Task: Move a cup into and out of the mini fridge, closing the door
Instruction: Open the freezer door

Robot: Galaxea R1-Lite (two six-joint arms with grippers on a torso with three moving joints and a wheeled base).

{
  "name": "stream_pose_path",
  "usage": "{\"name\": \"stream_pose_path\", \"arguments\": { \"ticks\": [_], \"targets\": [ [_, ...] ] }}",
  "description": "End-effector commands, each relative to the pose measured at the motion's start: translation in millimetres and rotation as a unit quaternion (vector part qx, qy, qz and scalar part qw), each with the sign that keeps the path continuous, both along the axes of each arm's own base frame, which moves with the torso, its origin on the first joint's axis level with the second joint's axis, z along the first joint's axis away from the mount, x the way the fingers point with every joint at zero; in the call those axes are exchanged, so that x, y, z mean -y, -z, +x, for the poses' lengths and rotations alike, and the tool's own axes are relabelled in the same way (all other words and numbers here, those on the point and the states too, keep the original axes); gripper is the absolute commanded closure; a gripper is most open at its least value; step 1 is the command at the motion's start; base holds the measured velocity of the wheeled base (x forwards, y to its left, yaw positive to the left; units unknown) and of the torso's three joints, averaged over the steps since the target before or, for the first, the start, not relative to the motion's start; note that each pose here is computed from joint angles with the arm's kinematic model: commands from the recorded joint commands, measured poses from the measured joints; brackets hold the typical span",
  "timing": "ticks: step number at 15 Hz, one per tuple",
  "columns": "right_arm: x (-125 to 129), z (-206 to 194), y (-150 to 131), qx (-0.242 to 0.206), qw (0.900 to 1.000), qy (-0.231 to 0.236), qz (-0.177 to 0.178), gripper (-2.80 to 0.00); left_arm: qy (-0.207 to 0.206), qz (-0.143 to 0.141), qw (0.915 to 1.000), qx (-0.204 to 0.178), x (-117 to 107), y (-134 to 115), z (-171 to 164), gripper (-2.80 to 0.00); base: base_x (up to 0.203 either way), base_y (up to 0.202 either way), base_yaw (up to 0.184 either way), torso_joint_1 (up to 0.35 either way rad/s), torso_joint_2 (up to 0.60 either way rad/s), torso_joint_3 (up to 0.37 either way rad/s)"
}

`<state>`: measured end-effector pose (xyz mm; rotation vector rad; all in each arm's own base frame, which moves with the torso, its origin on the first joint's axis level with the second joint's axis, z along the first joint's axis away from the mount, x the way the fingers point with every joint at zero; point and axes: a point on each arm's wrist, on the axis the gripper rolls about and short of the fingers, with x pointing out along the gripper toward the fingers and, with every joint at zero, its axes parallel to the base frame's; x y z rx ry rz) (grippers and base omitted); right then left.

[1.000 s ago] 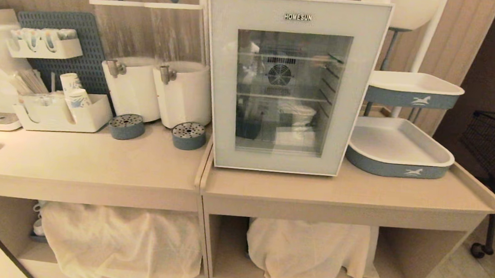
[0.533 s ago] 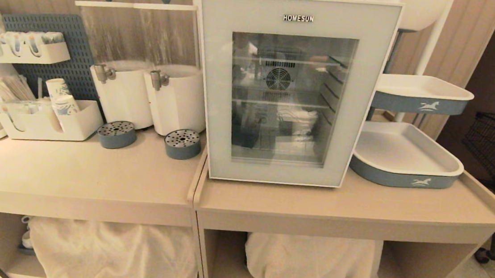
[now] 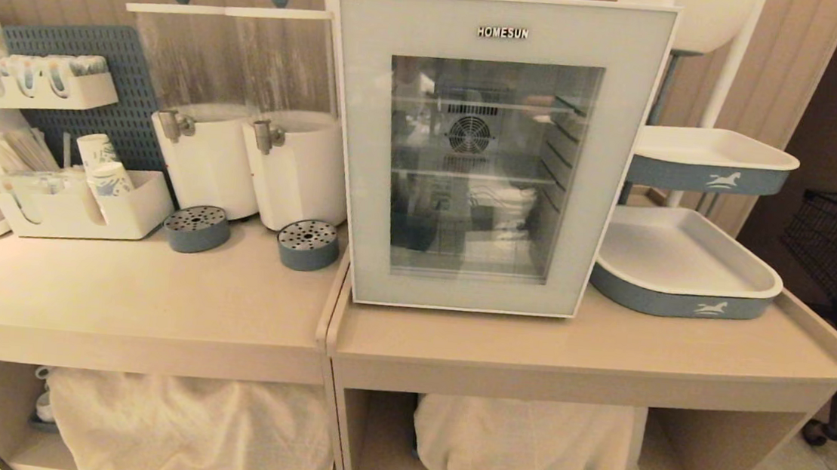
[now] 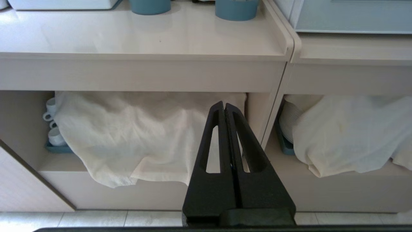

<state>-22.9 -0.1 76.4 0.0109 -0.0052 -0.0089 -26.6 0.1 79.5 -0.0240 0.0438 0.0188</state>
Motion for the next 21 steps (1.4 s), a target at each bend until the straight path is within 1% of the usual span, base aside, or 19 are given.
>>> {"name": "stream_pose_path", "arguments": {
  "ticks": [1, 2, 3, 4, 5, 6, 7, 8, 9, 11, 12, 13, 14, 15, 16, 17, 18, 19, 21],
  "targets": [
    [0.0, 0.1, 0.0, -0.001, 1.000, 0.000, 0.000, 0.00, -0.009, 0.006, 0.9997, 0.022, -0.3, -14.1, -4.6, 0.00, 0.000, 0.000, 0.000, 0.000, 0.00, 0.000],
    [0.0, 0.1, 0.1, -0.001, 1.000, 0.000, 0.000, 0.00, -0.016, 0.008, 0.9983, 0.055, -0.6, -37.6, -14.7, 0.00, 0.000, 0.000, 0.000, 0.000, 0.00, 0.000],
    [0.0, 0.1, 0.1, -0.001, 1.000, 0.000, 0.000, 0.00, -0.021, 0.010, 0.9953, 0.094, -0.7, -66.4, -30.2, 0.00, 0.000, 0.000, 0.000, 0.000, 0.00, 0.000],
    [0.0, 0.0, -0.3, -0.001, 1.000, 0.000, 0.000, 0.00, -0.022, 0.010, 0.9923, 0.121, -0.6, -90.2, -45.3, 0.00, 0.000, 0.000, 0.000, 0.000, 0.00, 0.000],
    [0.0, 0.0, -0.2, -0.001, 1.000, 0.000, 0.000, 0.00, -0.023, 0.010, 0.9880, 0.153, -0.5, -122.8, -66.9, 0.00, 0.000, 0.000, 0.000, 0.000, 0.00, 0.000],
    [0.0, 0.0, -0.2, -0.001, 1.000, 0.000, 0.000, 0.00, -0.023, 0.009, 0.9851, 0.170, -0.4, -149.5, -82.9, 0.00, 0.000, 0.000, 0.000, 0.000, 0.00, 0.000],
    [0.0, 0.0, -0.2, -0.001, 1.000, 0.000, 0.000, 0.00, -0.019, 0.007, 0.9847, 0.173, -0.8, -175.0, -91.4, 0.00, 0.000, 0.000, 0.000, 0.000, 0.00, 0.000],
    [0.0, 0.0, -0.2, -0.001, 1.000, 0.000, 0.000, 0.00, -0.009, 0.003, 0.9883, 0.152, -2.3, -199.1, -84.8, 0.00, 0.000, 0.000, 0.000, 0.000, 0.00, 0.000],
    [0.0, 0.0, -0.1, -0.002, 1.000, 0.000, 0.000, 0.00, 0.007, -0.002, 0.9918, 0.127, -4.5, -217.0, -73.2, 0.00, 0.000, 0.000, 0.000, 0.000, 0.00, 0.000],
    [0.0, 0.0, 0.0, -0.002, 1.000, 0.000, 0.000, 0.00, 0.061, -0.018, 0.9945, 0.083, -10.1, -251.2, -40.9, 0.00, 0.000, 0.000, 0.000, 0.000, 0.00, 0.000],
    [0.0, 0.1, 0.0, -0.002, 1.000, 0.000, 0.000, 0.00, 0.086, -0.030, 0.9936, 0.067, -10.8, -265.0, -25.6, 0.00, 0.000, 0.000, 0.000, 0.000, 0.00, 0.000],
    [0.0, 0.1, 0.0, -0.003, 1.000, 0.000, 0.000, 0.00, 0.111, -0.044, 0.9919, 0.045, -8.3, -280.1, -3.3, 0.00, 0.000, 0.000, 0.000, 0.000, 0.00, 0.000],
    [0.0, 0.0, 0.0, -0.002, 1.000, 0.000, 0.000, 0.00, 0.125, -0.057, 0.9904, 0.015, -1.7, -290.6, 23.9, 0.00, 0.000, 0.000, 0.000, 0.000, 0.00, 0.000],
    [0.0, 0.0, 0.0, -0.002, 1.000, 0.000, 0.000, 0.00, 0.135, -0.069, 0.9885, -0.005, 4.7, -298.1, 44.7, 0.00, 0.000, 0.000, 0.000, 0.000, 0.00, 0.000],
    [0.0, 0.1, 0.0, -0.003, 1.000, 0.000, 0.000, 0.00, 0.149, -0.077, 0.9852, -0.037, 14.9, -300.4, 74.2, 0.00, 0.000, 0.000, 0.000, 0.000, 0.00, 0.000],
    [0.0, 0.1, 0.0, -0.003, 1.000, 0.000, 0.000, 0.00, 0.168, -0.084, 0.9796, -0.071, 25.9, -298.7, 105.0, 0.00, 0.000, 0.000, 0.000, 0.000, 0.00, 0.000],
    [0.0, 0.1, 0.0, -0.003, 1.000, 0.000, 0.000, 0.00, 0.200, -0.092, 0.9700, -0.104, 35.7, -292.8, 137.6, 0.00, 0.000, 0.000, 0.000, 0.000, 0.00, 0.000],
    [0.0, 0.1, 0.0, -0.003, 1.000, 0.000, 0.000, 0.00, 0.248, -0.105, 0.9553, -0.123, 37.9, -287.1, 163.5, 0.00, 0.000, 0.000, 0.000, 0.000, 0.00, 0.000],
    [0.0, 0.1, 0.0, -0.003, 1.000, 0.000, 0.000, 0.00, 0.336, -0.137, 0.9213, -0.139, 19.7, -270.8, 218.1, 0.00, 0.000, 0.000, 0.000, 0.000, 0.00, 0.000]
  ]
}}
